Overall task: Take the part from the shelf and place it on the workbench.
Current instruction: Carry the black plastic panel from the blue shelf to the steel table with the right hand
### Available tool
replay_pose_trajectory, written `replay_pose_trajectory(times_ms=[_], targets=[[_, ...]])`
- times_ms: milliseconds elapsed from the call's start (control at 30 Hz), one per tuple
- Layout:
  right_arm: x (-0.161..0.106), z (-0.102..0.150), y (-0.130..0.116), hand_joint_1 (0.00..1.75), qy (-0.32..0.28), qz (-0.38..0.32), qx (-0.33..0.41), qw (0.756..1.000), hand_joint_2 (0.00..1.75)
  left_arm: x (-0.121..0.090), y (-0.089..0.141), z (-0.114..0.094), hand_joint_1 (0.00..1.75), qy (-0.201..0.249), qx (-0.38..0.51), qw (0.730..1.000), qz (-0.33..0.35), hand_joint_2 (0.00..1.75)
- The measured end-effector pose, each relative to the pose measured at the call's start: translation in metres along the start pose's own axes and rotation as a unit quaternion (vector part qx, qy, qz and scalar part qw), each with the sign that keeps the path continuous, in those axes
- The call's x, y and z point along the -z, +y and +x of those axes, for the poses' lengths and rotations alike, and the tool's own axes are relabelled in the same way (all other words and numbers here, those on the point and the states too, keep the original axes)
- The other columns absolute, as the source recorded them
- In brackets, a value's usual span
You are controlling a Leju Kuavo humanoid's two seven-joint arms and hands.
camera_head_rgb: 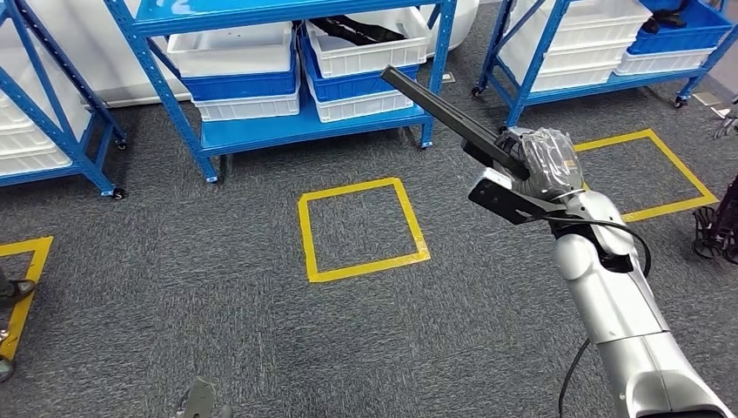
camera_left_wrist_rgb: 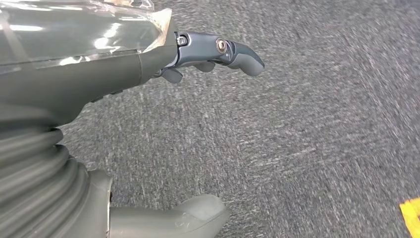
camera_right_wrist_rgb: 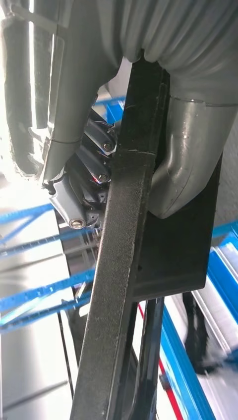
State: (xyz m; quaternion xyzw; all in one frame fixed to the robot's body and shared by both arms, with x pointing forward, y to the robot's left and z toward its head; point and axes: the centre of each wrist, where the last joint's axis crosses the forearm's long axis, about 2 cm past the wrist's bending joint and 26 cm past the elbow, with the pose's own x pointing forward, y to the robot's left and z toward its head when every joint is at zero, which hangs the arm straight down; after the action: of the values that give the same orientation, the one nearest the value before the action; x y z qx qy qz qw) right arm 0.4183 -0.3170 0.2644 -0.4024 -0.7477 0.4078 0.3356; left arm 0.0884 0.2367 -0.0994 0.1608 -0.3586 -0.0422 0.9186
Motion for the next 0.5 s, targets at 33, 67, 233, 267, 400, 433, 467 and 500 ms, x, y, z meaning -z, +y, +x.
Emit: replay_pose_trajectory(times_ms=[33, 67, 233, 267, 400, 433, 467, 500], targets=[[0.000, 0.000, -0.001, 1.75, 0.001, -0.001, -0.001, 1.000, 1.75, 0.000, 0.001, 0.000, 0.00, 0.000, 0.001, 1.000, 0.000, 1.75], [0.001, 0.000, -0.002, 1.75, 0.002, -0.002, -0.002, 1.000, 1.75, 0.000, 0.001, -0.001, 0.00, 0.001, 0.001, 1.000, 0.000, 1.75], [-0.002, -0.007, -0.006, 1.75, 0.012, -0.005, -0.010, 1.000, 1.75, 0.001, 0.000, 0.001, 0.00, -0.001, 0.000, 1.000, -0.001, 1.75], [-0.002, -0.008, -0.007, 1.75, 0.013, -0.006, -0.011, 1.000, 1.75, 0.001, 0.000, 0.001, 0.00, -0.001, 0.000, 1.000, -0.001, 1.75], [-0.006, -0.010, -0.004, 1.75, 0.017, -0.001, -0.015, 1.000, 1.75, -0.001, 0.000, -0.001, 0.00, 0.000, 0.000, 1.000, -0.002, 1.75], [-0.007, -0.011, -0.004, 1.75, 0.018, 0.000, -0.016, 1.000, 1.75, -0.001, 0.000, -0.001, 0.00, 0.000, 0.000, 1.000, -0.002, 1.75], [-0.007, -0.011, -0.005, 1.75, 0.018, 0.000, -0.017, 1.000, 1.75, -0.001, 0.000, -0.001, 0.00, -0.001, 0.000, 1.000, -0.002, 1.75], [-0.007, -0.011, -0.005, 1.75, 0.018, -0.001, -0.019, 1.000, 1.75, -0.001, 0.000, -0.001, 0.00, -0.001, 0.000, 1.000, -0.002, 1.75]])
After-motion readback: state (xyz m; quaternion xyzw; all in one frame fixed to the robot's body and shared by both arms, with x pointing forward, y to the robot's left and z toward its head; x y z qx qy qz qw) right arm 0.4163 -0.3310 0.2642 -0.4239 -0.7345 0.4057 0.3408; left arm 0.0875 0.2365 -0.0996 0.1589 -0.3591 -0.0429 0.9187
